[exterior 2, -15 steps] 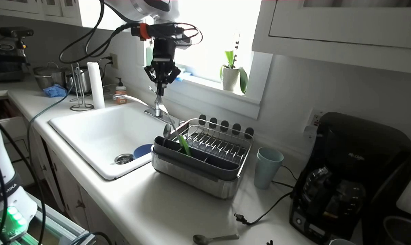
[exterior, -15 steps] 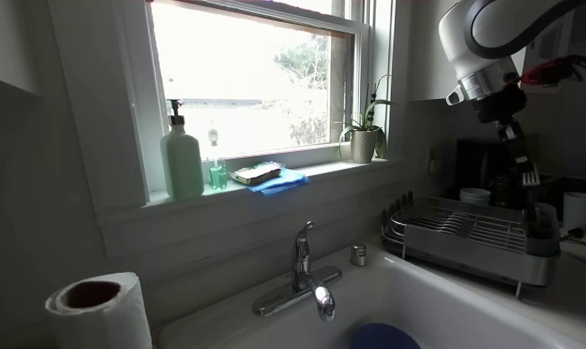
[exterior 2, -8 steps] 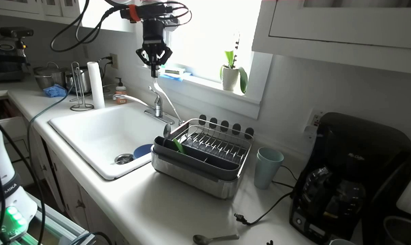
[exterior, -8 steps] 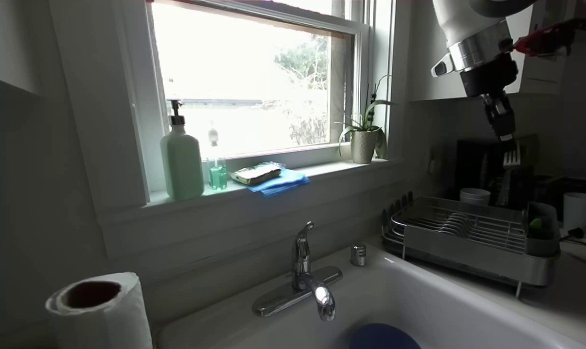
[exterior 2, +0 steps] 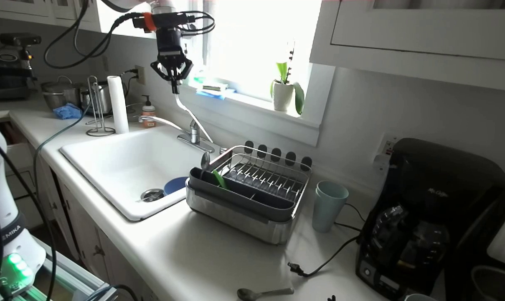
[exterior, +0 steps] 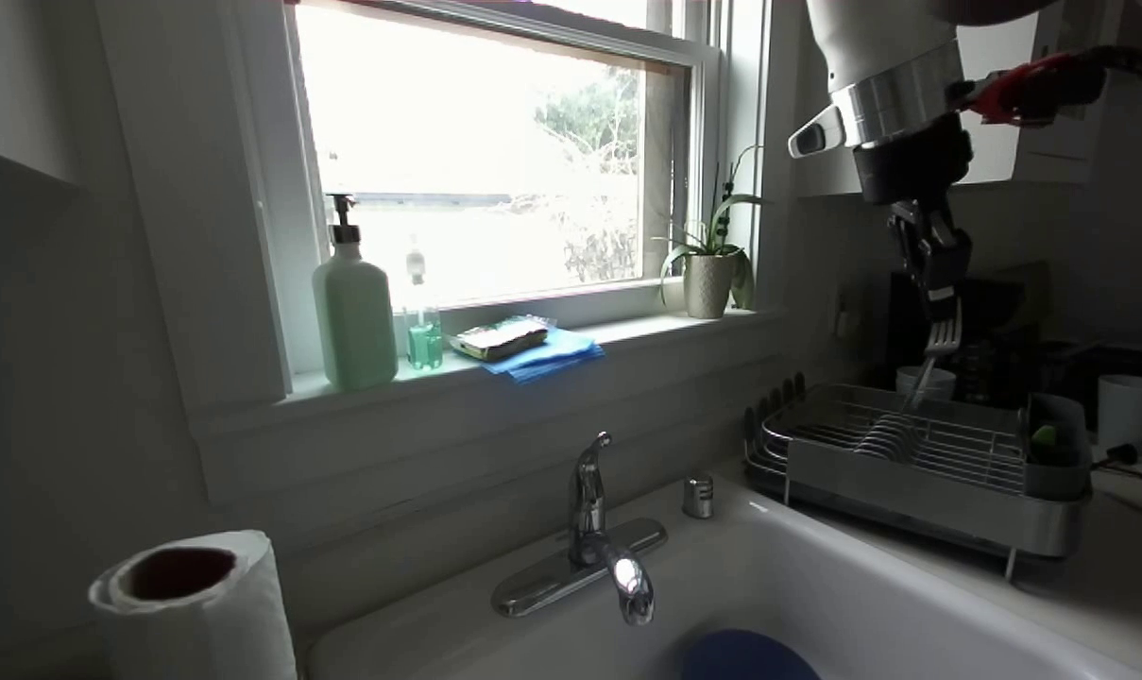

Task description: Pick up the blue bowl from the dish rack and put it in the sink, pick up the silver fork from the dish rack and put it in the blue bowl, close the tap

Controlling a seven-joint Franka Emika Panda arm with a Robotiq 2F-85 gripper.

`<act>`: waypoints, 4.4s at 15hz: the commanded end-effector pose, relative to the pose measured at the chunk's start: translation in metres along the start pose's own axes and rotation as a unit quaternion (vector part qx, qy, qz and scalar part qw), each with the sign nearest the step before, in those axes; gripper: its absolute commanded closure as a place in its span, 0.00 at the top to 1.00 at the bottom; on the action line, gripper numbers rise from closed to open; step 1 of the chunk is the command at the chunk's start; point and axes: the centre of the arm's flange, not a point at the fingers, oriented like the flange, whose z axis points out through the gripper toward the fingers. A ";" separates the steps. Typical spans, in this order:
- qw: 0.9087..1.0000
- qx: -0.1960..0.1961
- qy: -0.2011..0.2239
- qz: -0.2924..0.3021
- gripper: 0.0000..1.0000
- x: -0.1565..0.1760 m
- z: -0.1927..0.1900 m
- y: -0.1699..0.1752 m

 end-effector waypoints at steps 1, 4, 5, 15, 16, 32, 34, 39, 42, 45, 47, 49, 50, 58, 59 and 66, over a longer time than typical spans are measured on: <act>0.998 -0.019 0.039 -0.055 0.01 0.011 0.026 -0.036; 0.999 -0.015 0.026 -0.045 0.02 0.026 0.024 -0.033; 0.998 -0.015 0.026 -0.048 0.02 0.027 0.027 -0.035; 0.990 -0.024 -0.027 -0.135 0.01 0.069 0.052 -0.082; 0.988 -0.025 -0.039 -0.149 0.01 0.077 0.059 -0.095; 0.962 -0.036 -0.071 -0.261 0.01 0.194 0.175 -0.136; 0.960 -0.035 -0.051 -0.272 0.01 0.206 0.185 -0.139; 0.956 -0.034 0.001 -0.291 0.01 0.232 0.206 -0.136; 0.954 -0.022 0.024 -0.298 0.01 0.241 0.218 -0.128; 0.955 -0.013 0.033 -0.296 0.01 0.248 0.227 -0.121; 0.955 -0.010 0.035 -0.295 0.01 0.251 0.232 -0.117; 0.956 -0.004 0.033 -0.291 0.01 0.254 0.235 -0.116; 0.959 0.003 0.036 -0.282 0.01 0.256 0.236 -0.117; 0.962 0.010 0.026 -0.272 0.28 0.266 0.243 -0.117; 0.962 0.009 0.025 -0.273 0.35 0.267 0.244 -0.116; 0.962 0.014 0.021 -0.271 0.83 0.270 0.239 -0.106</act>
